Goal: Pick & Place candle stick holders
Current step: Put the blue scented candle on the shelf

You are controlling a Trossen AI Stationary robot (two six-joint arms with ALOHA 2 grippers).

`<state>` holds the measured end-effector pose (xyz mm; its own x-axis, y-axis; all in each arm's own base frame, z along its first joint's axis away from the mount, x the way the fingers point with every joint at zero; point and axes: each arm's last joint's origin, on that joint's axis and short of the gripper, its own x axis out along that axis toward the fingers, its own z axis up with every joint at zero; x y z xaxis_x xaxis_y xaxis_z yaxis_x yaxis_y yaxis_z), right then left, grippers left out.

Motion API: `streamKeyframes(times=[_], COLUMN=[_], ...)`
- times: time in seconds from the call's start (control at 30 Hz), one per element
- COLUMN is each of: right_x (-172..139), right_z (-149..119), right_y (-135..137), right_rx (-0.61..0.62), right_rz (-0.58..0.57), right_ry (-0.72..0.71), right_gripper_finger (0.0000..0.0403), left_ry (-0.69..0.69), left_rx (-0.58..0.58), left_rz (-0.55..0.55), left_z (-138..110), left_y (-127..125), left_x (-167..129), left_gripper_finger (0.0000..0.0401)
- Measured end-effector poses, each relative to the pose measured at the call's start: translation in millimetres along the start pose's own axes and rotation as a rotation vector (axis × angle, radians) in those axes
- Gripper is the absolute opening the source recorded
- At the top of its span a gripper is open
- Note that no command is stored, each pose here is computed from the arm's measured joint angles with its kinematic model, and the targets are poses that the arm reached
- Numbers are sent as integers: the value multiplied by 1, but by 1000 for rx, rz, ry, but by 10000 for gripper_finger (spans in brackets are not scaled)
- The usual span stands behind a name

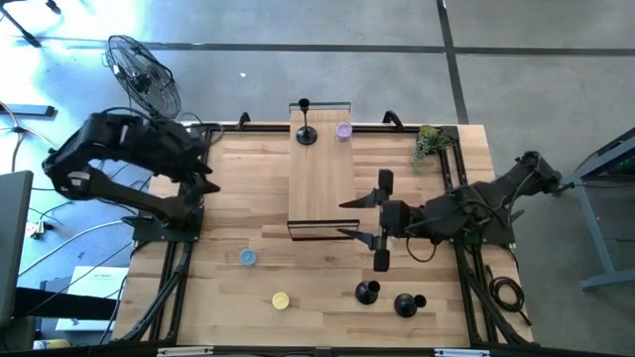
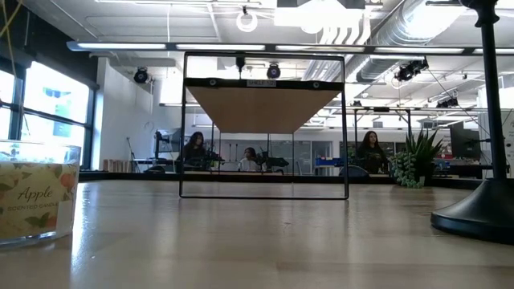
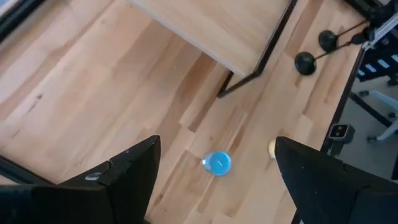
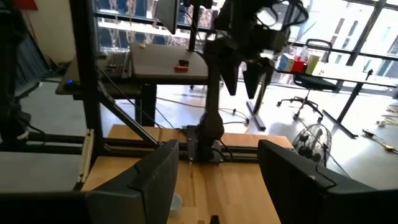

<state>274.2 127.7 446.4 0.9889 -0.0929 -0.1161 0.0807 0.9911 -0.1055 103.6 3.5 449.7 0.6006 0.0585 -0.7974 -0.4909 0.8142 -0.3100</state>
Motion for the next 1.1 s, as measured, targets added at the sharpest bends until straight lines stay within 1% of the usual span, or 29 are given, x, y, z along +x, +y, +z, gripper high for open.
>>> streamKeyframes(times=[0.13,0.27,0.4,0.53,0.67,0.8,0.9,1.0,1.1], right_x=[-2,-2,-1,0,0,-1,-1,-3,-5], right_z=[1,1,0,-2,-2,-2,-4,-5,-5], right_y=[3,5,8,11,12,12,13,16,19], right_rx=[7,10,10,-5,-72,-88,-93,-100,-104], right_rz=[-2,-3,12,36,66,75,121,177,197], right_ry=[-8,-13,-11,-3,-4,2,12,21,24], right_gripper_finger=[215,215,215,215,215,215,215,215,215], left_ry=[50,103,154,193,190,205,208,214,230], left_rx=[48,140,190,172,141,153,114,108,87], left_rz=[2,5,17,26,61,71,88,101,111], left_z=[-1,-6,-12,-19,-24,-27,-27,-27,-27], left_y=[-20,-44,-65,-80,-91,-96,-99,-101,-105], left_x=[13,27,41,50,58,63,67,71,76], left_gripper_finger=[294,276,269,269,269,269,269,269,269])
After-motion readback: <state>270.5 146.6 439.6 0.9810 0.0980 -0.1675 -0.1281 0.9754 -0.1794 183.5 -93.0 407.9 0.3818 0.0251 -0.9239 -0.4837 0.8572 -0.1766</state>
